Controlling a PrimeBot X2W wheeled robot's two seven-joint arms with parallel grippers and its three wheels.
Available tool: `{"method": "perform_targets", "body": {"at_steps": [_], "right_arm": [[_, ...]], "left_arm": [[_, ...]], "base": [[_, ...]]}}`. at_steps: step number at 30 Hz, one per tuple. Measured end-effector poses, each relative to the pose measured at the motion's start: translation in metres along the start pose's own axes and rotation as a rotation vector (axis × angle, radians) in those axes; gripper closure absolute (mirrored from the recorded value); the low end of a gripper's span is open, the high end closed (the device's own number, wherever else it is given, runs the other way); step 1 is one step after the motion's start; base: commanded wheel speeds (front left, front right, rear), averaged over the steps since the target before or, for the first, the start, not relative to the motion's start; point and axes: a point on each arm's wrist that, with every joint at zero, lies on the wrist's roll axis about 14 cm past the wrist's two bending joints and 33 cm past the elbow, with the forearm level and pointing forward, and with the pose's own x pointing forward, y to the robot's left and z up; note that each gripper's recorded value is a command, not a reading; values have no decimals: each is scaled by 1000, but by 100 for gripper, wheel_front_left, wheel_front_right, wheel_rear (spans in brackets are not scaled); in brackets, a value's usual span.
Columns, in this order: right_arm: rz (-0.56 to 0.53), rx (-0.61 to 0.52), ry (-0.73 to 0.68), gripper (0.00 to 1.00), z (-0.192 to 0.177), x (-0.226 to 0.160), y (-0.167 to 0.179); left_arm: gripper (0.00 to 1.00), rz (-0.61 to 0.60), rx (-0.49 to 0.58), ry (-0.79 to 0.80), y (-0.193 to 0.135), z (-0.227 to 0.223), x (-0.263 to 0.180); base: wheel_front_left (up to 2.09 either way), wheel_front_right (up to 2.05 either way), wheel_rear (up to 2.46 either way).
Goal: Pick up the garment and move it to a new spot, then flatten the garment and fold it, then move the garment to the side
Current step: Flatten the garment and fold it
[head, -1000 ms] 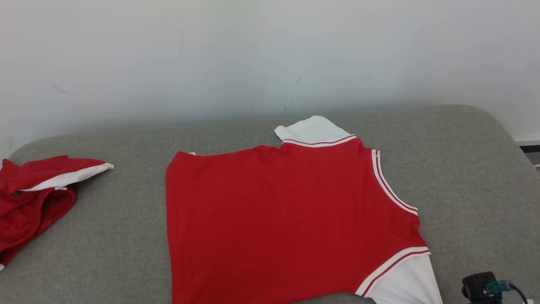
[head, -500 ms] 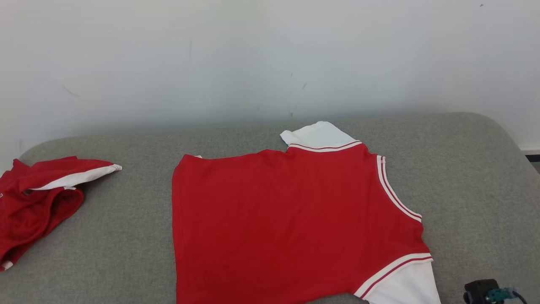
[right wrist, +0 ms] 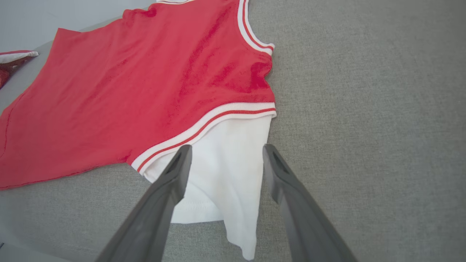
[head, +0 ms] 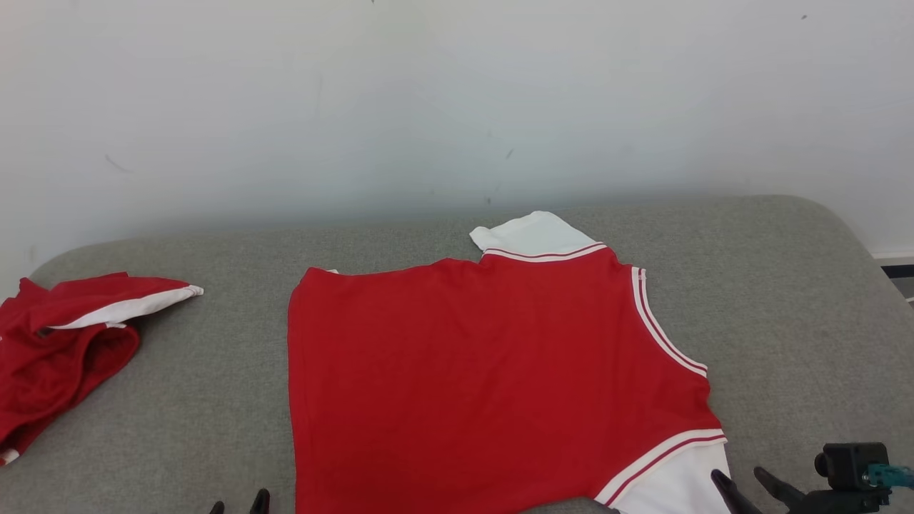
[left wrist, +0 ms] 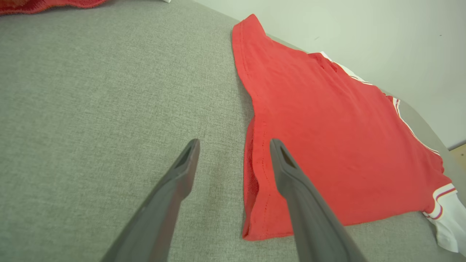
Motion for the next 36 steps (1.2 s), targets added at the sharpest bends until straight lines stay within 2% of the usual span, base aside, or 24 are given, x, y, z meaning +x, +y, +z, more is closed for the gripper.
{"method": "perform_targets", "body": {"at_steps": [6,8,11,14,17,23,30,36], "right_arm": [[-8,-69,-183,0,41,0,5],[3,-100,-253,0,59,0,12],[18,-87,-362,0,81,-2,22],[-19,-135,-447,0,94,-9,13],[-56,-137,-527,0,109,-17,3],[-115,-155,-471,0,87,-19,-15],[-119,-193,-468,0,87,-18,-16],[-115,-225,-476,0,90,-18,-13]], "left_arm": [[0,6,-10,-158,1,35,4],[0,21,30,-180,6,41,4],[0,40,109,-184,14,43,8],[0,56,116,-211,14,47,11],[0,85,107,-233,17,51,12],[0,163,111,-262,32,53,7],[0,144,208,-278,26,56,5],[0,142,240,-287,22,56,1]], "base": [[0,0,0],[0,0,0],[0,0,0],[0,0,0],[0,0,0],[0,0,0],[0,0,0],[0,0,0]]}}
